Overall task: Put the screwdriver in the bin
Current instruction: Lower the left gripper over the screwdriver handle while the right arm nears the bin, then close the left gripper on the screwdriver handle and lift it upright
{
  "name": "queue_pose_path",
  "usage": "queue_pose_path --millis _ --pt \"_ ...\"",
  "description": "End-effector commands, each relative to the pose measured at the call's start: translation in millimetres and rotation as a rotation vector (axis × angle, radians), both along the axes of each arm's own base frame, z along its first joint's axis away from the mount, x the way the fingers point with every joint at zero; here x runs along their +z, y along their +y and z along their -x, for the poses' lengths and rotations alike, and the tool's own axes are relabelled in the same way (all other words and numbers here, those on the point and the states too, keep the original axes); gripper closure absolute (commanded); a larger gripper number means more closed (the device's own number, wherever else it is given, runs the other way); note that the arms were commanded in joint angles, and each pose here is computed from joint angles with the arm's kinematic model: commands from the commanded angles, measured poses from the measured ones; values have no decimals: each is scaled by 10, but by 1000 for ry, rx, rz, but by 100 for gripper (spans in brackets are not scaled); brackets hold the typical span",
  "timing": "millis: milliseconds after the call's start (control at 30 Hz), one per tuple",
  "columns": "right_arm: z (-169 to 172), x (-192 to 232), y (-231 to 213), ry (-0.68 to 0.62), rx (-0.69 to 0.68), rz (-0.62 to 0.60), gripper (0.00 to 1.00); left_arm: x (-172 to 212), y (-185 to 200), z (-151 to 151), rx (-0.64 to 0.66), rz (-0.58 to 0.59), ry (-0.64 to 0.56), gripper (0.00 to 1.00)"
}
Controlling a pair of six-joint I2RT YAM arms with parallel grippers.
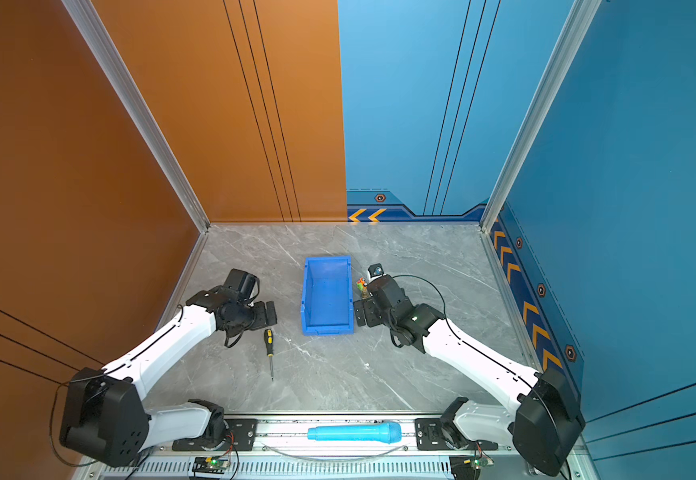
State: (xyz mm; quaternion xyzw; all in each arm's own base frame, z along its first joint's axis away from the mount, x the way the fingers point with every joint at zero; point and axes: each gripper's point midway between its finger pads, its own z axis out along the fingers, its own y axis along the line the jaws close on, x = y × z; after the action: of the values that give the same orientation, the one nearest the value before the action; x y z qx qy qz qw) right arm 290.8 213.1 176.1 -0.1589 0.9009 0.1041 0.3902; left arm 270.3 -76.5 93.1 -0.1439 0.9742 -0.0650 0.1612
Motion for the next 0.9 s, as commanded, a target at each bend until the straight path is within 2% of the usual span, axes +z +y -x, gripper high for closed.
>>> queue_pose_path --millis 0,200,233,867 --pt "52 134 222 -13 86 -22 0 -196 15 204 40 -26 105 7" --pt "38 219 356 -19 105 -36 0 -365 -75 226 -9 -73 160 13" --pt "34 224 374 -18 107 -38 0 -391 -74 227 -8 -77 166 18" --pt "-63 193 463 -27 94 7 0 -780 -93 234 -23 -128 245 50"
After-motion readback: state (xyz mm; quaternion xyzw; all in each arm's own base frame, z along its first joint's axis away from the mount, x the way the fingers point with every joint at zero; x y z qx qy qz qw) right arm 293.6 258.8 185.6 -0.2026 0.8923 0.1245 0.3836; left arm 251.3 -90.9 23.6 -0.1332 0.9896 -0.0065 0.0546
